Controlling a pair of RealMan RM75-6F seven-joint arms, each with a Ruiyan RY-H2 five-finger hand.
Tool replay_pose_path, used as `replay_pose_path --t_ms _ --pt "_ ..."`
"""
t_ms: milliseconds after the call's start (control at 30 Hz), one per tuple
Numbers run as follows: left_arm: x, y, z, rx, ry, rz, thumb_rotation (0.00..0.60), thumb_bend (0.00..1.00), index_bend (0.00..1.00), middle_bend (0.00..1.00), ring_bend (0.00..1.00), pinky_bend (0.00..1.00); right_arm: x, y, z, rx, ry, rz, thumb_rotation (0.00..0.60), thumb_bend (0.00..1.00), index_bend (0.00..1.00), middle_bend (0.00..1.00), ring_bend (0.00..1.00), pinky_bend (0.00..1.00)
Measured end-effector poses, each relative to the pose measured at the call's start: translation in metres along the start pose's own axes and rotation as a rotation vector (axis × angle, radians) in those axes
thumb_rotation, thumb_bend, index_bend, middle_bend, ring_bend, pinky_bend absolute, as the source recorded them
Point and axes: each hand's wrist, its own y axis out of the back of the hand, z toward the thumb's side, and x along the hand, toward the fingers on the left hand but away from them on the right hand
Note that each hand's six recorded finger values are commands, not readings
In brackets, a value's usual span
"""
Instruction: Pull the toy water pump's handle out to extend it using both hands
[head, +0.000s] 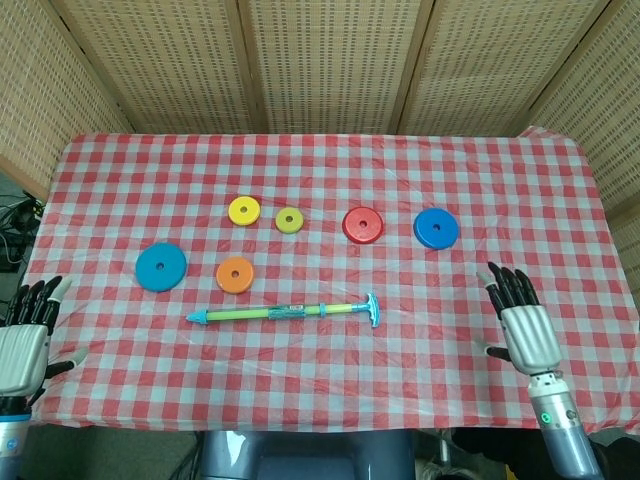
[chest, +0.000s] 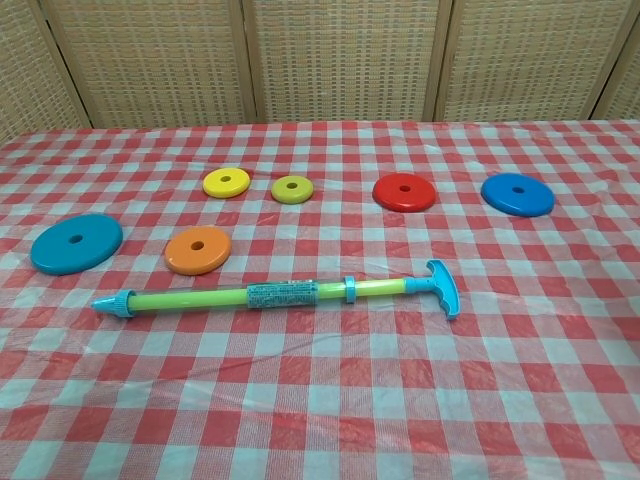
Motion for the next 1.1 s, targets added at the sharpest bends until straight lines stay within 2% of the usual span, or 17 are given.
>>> replay_pose_path --t_ms 133,200,367,433,600,833,1000,1100 --pt "0.003 -0.003 -0.004 -0.001 0.015 -0.009 0.600 0.11 0.00 0.00 0.00 0.00 -0.036 -0.001 0.028 0.008 0.027 -0.012 0.600 0.13 0.22 0.61 0.54 0.33" --pt "0.005 -0.004 -0.005 0.000 0.021 -0.015 0.600 0.11 0.00 0.00 0.00 0.00 -0.050 -0.005 0.044 0.000 0.038 -0.013 0.600 0.13 0.24 0.71 0.64 0.40" --pt "0.007 -0.007 -0.007 -0.004 0.026 -0.028 0.600 0.12 0.00 0.00 0.00 0.00 -0.074 -0.023 0.078 -0.019 0.040 0.030 0.600 0.14 0.31 0.90 0.82 0.50" --pt "0.008 -0.008 -0.008 -0.007 0.025 -0.035 0.600 0.12 0.00 0.00 0.00 0.00 -0.078 -0.032 0.089 -0.021 0.034 0.056 0.600 0.18 0.35 0.96 0.88 0.56" --pt "0.010 -0.010 -0.010 -0.011 0.030 -0.047 0.600 0.12 0.00 0.00 0.00 0.00 -0.082 -0.051 0.112 -0.026 0.015 0.119 0.600 0.28 0.44 1.00 0.94 0.61" --pt "0.012 -0.008 -0.013 -0.022 0.040 -0.045 0.600 0.12 0.00 0.00 0.00 0.00 -0.082 -0.078 0.141 -0.047 0.018 0.199 0.600 0.36 0.46 1.00 0.95 0.61" --pt "0.012 -0.007 -0.015 -0.027 0.043 -0.044 0.600 0.12 0.00 0.00 0.00 0.00 -0.082 -0.089 0.154 -0.053 0.036 0.221 0.600 0.46 0.47 1.00 0.96 0.61" --pt "0.012 -0.007 -0.016 -0.031 0.046 -0.045 0.600 0.12 0.00 0.00 0.00 0.00 -0.084 -0.095 0.159 -0.049 0.042 0.232 0.600 0.48 0.47 1.00 0.96 0.62"
